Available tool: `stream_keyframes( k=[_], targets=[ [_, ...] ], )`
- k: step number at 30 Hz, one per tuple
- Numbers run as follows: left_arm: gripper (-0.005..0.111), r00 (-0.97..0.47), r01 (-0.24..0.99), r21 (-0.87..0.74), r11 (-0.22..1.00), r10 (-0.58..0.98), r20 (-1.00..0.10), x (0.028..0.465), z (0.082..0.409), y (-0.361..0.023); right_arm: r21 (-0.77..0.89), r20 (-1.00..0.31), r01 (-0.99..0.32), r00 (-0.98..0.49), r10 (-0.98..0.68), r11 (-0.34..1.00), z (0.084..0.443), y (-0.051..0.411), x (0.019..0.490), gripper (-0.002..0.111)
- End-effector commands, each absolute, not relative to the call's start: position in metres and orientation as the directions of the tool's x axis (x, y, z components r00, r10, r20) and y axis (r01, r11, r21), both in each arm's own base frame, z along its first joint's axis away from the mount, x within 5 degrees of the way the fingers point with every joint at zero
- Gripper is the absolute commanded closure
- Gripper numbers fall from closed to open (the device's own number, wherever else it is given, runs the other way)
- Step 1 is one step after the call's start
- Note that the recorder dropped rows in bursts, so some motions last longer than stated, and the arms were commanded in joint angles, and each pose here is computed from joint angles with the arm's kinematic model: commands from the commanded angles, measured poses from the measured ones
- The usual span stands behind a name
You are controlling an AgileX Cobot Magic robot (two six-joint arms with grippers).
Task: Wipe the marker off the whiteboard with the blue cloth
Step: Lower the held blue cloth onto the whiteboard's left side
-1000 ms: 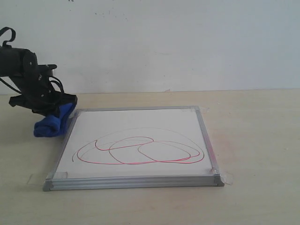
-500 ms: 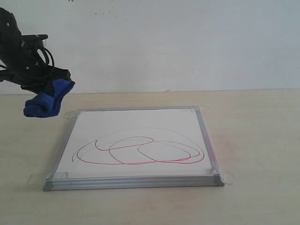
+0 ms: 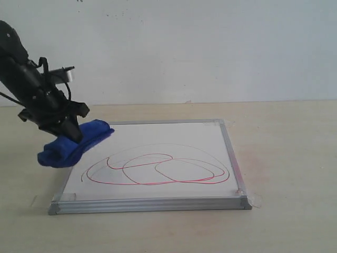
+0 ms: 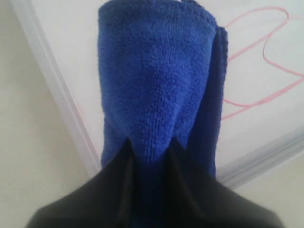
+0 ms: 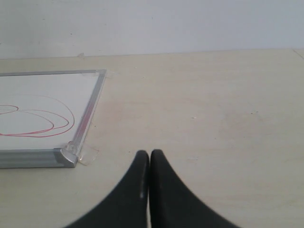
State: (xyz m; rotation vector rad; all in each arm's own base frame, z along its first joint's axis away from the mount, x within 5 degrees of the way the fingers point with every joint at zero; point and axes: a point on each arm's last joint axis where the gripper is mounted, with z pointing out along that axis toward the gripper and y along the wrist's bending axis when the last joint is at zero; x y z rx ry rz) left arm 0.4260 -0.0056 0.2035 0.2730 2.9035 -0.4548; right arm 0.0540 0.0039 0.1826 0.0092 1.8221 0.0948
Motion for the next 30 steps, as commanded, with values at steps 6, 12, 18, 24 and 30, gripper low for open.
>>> stream_keyframes(
  k=[6,12,18,24,30],
  targets=[
    [0.102,-0.874,0.323,-0.124,0.938,0.246,-0.42,0.364,0.182,-0.05,0.065,-0.97,-0.039,-0.238,0.054,0.997,0.184,0.003,0.054,0.108],
    [0.102,-0.858,0.25,-0.07,0.966,0.188,-0.478,0.37,0.163,-0.031,0.065,-0.97,-0.039,-0.238,0.054,0.997,0.184,0.003,0.054,0.108],
    [0.102,-0.868,0.226,-0.062,0.972,0.172,-0.466,0.376,0.145,-0.026,0.065,-0.97,-0.039,-0.238,0.054,0.997,0.184,0.003,0.054,0.108],
    [0.102,-0.895,0.221,-0.075,0.972,0.172,-0.411,0.376,0.123,-0.026,0.065,-0.97,-0.039,-0.238,0.054,0.997,0.184,0.003,0.054,0.108],
    [0.102,-0.914,0.107,-0.17,0.98,0.029,-0.405,0.382,0.109,-0.031,0.065,-0.97,-0.039,-0.238,0.054,0.997,0.184,0.003,0.054,0.108]
  ],
)
